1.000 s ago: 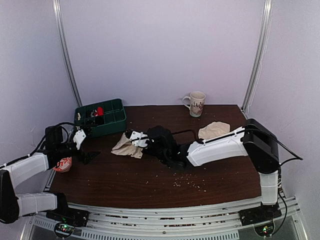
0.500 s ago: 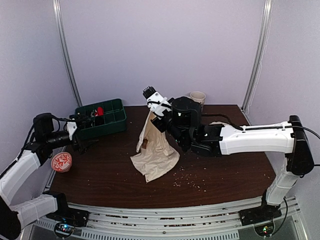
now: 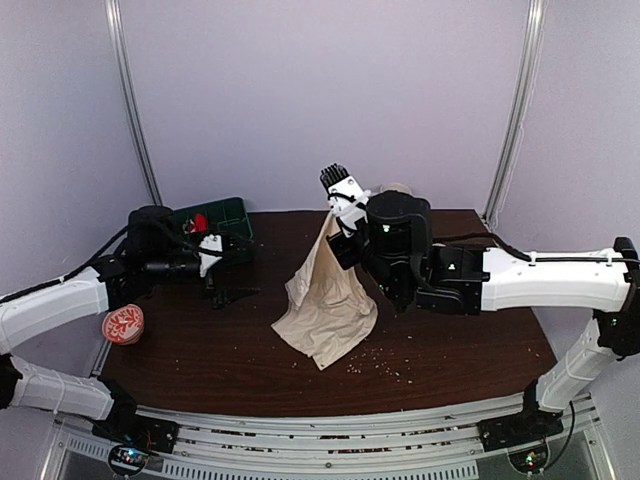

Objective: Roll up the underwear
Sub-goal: Pick up the underwear.

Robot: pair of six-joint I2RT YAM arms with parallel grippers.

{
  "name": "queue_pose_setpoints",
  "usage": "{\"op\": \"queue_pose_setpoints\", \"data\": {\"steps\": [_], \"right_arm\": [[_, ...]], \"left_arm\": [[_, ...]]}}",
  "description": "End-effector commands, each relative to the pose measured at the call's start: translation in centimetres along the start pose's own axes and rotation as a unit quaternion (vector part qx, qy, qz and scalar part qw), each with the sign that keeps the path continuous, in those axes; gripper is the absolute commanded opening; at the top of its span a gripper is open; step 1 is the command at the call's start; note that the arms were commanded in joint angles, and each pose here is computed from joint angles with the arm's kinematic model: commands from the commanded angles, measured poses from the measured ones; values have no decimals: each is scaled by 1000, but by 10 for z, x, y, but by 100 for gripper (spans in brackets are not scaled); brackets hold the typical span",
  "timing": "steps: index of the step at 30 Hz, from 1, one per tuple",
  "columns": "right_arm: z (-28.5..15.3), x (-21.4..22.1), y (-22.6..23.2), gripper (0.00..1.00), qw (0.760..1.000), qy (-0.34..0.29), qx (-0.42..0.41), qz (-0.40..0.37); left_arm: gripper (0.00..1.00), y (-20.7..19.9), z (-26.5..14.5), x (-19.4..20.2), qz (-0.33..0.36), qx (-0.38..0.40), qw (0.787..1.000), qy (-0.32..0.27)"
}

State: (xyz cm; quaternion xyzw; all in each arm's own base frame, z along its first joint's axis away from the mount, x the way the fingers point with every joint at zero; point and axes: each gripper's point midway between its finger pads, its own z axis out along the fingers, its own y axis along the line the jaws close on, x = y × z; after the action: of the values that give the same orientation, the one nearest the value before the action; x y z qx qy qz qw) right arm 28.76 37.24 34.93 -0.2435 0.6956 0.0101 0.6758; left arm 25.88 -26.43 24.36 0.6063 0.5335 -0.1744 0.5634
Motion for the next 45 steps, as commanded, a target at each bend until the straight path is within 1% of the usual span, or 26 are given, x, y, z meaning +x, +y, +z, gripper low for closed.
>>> {"op": "queue_pose_setpoints", "data": {"steps": [1, 4, 7, 9, 11, 13, 17, 22, 29, 35, 38, 42, 43, 44, 45], "right_arm": [[-4, 24, -13, 0, 999, 28, 39, 20], [-5, 26, -20, 0, 997, 31, 57, 30], [-8, 24, -25, 0, 996, 29, 64, 48], [-10, 26, -30, 0, 996, 28, 72, 54], [-11, 31, -32, 0, 995, 29, 76, 57], [-10, 38, -34, 0, 995, 33, 78, 58], [-8, 41, -36, 0, 994, 36, 81, 62], [-10, 41, -42, 0, 993, 36, 85, 67], [-11, 41, -44, 0, 993, 36, 84, 72], [-9, 43, -41, 0, 994, 39, 80, 68], [-8, 45, -40, 0, 994, 42, 81, 65], [-8, 46, -40, 0, 994, 42, 82, 62], [-8, 47, -39, 0, 994, 43, 82, 61], [-8, 47, -39, 0, 994, 44, 82, 60], [-8, 47, -39, 0, 994, 44, 83, 59]], "left_arm": [[98, -11, 23, -10, -6, 18, 1000, 0], [98, -35, 36, -17, 16, 24, 1000, -11], [98, -51, 47, -15, 57, -7, 998, -2], [98, -50, 57, -13, 74, -48, 996, 9], [98, -51, 69, -7, 86, -71, 993, 34], [98, -43, 78, -8, 92, -111, 988, 45], [98, -38, 94, -9, 112, -155, 980, 57], [98, -44, 112, 1, 144, -190, 968, 81], [98, -59, 129, -4, 150, -209, 963, 76], [98, -44, 136, -4, 130, -258, 954, 84], [93, -42, 142, -9, 118, -251, 957, 84], [87, -40, 153, -10, 93, -240, 961, 104], [84, -39, 154, -10, 90, -240, 961, 105], [75, -41, 153, -7, 91, -239, 961, 106], [71, -42, 152, -5, 91, -240, 961, 106]]}}
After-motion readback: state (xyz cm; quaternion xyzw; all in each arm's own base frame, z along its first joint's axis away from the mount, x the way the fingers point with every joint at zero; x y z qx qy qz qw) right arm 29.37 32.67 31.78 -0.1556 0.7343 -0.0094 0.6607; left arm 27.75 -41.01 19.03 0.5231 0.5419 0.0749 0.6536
